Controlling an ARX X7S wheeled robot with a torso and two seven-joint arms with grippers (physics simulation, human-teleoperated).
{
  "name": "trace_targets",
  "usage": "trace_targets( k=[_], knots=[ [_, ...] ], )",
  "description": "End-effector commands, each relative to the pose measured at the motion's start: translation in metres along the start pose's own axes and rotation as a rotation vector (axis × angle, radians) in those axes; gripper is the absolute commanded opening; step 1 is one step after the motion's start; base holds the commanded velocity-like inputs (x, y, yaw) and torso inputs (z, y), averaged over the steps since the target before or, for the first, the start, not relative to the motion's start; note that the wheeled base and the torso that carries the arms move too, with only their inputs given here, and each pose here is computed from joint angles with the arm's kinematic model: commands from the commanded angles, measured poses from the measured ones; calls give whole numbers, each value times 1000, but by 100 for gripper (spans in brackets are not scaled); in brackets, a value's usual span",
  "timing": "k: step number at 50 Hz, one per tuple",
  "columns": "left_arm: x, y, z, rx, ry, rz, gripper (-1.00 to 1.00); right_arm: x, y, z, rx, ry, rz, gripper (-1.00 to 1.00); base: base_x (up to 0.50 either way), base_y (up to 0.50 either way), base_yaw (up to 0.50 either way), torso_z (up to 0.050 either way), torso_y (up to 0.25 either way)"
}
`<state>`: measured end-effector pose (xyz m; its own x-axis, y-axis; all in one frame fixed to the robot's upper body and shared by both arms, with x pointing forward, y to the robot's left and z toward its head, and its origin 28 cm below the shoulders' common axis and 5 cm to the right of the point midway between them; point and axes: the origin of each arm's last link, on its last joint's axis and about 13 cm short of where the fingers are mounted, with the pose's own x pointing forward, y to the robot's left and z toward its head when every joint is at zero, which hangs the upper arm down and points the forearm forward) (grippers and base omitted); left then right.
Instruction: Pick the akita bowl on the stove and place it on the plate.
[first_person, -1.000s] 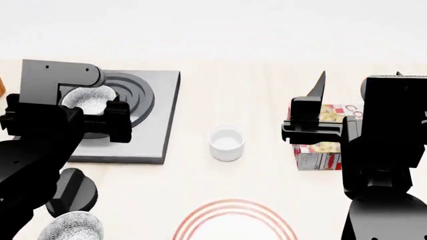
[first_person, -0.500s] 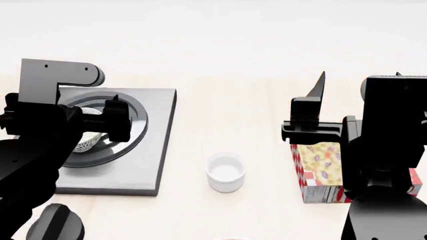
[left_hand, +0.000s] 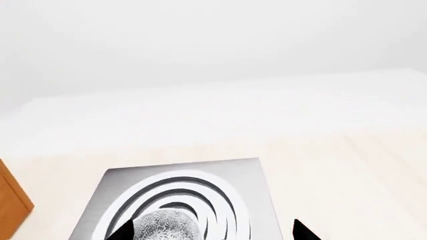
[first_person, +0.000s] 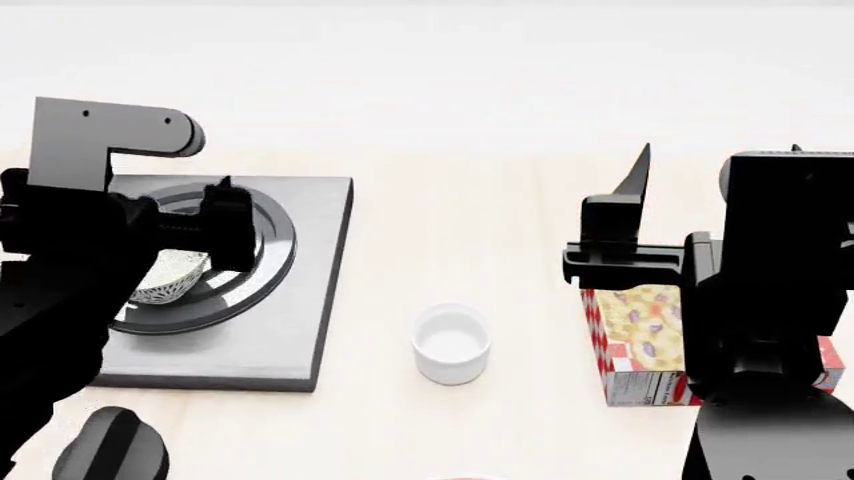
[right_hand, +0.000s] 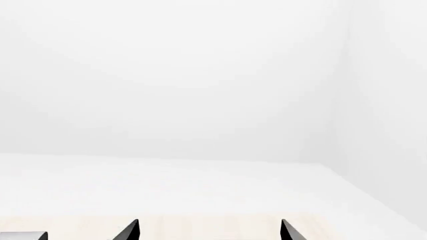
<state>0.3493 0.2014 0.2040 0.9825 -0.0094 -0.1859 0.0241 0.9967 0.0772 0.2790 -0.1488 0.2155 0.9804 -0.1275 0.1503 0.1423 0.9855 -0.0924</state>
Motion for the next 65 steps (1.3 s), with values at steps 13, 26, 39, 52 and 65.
trace_targets(
  k=[13,26,39,52,65],
  knots=[
    [10,21,66,-4,-64,46,100,-1,-1,1,21,1,-5,100,0,0,0,0,0],
    [24,29,105,-95,-27,70,100,0,-1,-1,26,2,-5,100,0,0,0,0,0],
    [41,26,102,-77,34,36,100,0,0,0,32,3,-4,100,0,0,0,0,0],
    [46,27,94,-23,63,29,100,0,-1,0,34,4,-3,100,0,0,0,0,0],
    [43,20,91,-92,33,-97,100,0,0,0,38,3,-1,100,0,0,0,0,0]
  ],
)
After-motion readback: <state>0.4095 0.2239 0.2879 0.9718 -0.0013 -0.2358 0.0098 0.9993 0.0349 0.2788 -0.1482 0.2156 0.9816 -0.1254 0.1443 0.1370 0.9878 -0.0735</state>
